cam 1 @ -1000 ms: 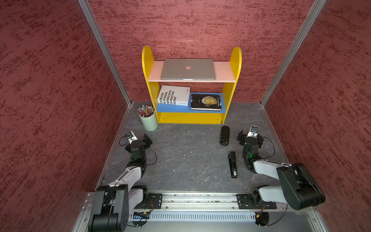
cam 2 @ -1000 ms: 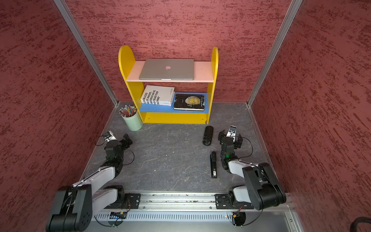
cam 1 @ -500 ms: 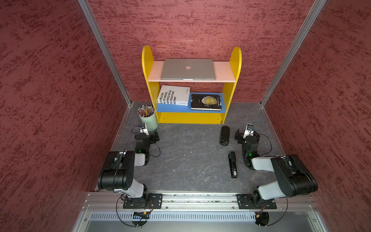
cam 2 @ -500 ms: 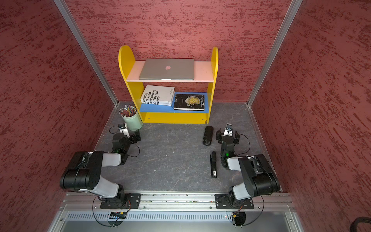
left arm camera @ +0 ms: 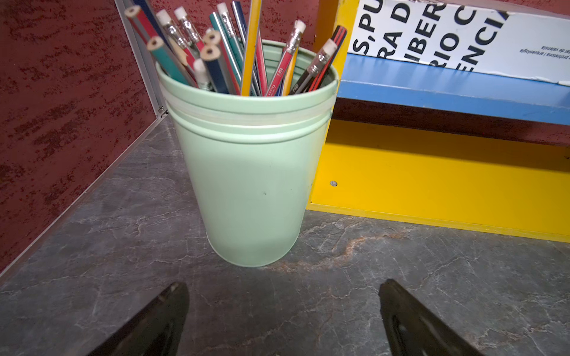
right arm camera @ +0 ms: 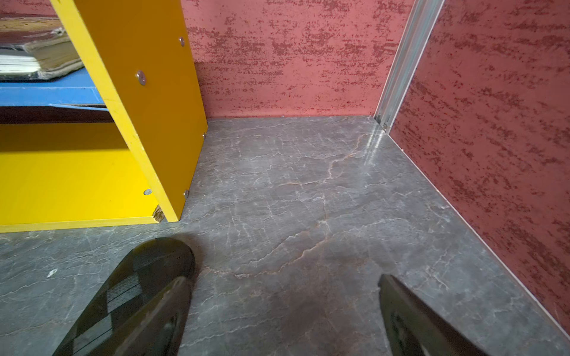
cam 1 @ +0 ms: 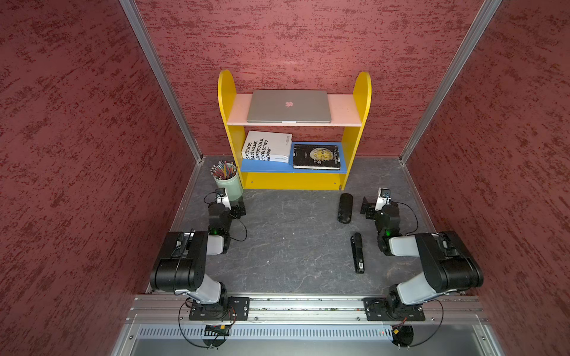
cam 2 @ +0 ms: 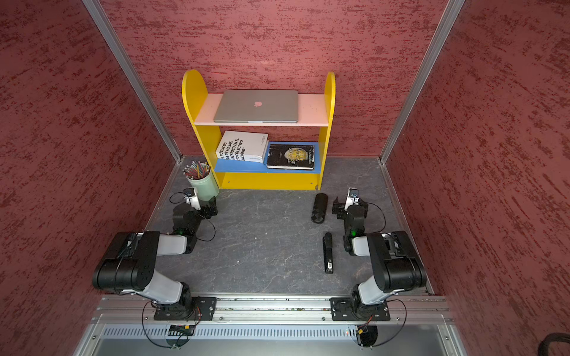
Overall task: Close the laptop lid and set it aside
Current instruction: Reset both arms
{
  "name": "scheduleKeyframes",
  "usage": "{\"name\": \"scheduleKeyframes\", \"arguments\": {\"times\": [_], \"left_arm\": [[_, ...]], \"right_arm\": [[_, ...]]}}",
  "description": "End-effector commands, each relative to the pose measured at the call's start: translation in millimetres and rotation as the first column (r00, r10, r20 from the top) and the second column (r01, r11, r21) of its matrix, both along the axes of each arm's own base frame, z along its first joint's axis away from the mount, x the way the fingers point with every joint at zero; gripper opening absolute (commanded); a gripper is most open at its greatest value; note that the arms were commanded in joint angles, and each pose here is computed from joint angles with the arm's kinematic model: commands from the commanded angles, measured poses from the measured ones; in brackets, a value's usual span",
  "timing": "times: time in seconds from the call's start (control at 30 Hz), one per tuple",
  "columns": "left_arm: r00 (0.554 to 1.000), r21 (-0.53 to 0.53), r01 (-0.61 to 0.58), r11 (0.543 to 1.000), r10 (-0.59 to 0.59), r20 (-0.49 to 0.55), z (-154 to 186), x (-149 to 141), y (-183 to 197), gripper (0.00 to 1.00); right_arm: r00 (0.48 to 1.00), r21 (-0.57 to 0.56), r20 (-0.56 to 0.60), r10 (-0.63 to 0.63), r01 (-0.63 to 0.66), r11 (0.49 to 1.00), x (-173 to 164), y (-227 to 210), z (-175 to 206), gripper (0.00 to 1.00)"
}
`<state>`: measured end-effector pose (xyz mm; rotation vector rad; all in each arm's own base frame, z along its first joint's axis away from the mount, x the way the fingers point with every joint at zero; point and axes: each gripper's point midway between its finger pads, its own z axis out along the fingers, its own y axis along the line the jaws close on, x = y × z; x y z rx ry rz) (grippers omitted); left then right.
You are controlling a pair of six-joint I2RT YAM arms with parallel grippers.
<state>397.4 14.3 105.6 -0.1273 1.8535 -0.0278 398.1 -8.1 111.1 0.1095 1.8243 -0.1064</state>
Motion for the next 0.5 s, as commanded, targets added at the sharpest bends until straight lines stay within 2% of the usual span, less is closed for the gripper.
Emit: {"name": "scheduleKeyframes", "arguments": {"times": [0.0, 0.47], "left_arm": [[0.999, 0.012, 0.016, 1.0, -0.016, 0.031, 8.8, 3.1, -3.5, 1.0], [0.999, 0.014, 0.014, 1.0, -0.015, 0.03, 8.9, 3.1, -3.3, 1.0]], "right_arm": [[1.0, 0.018, 0.02, 0.017, -0.018, 1.0, 3.3, 2.8, 6.2, 0.99], [1.0, 0.016, 0.022, 0.016, -0.016, 1.0, 3.6, 2.6, 6.9, 0.98]]}}
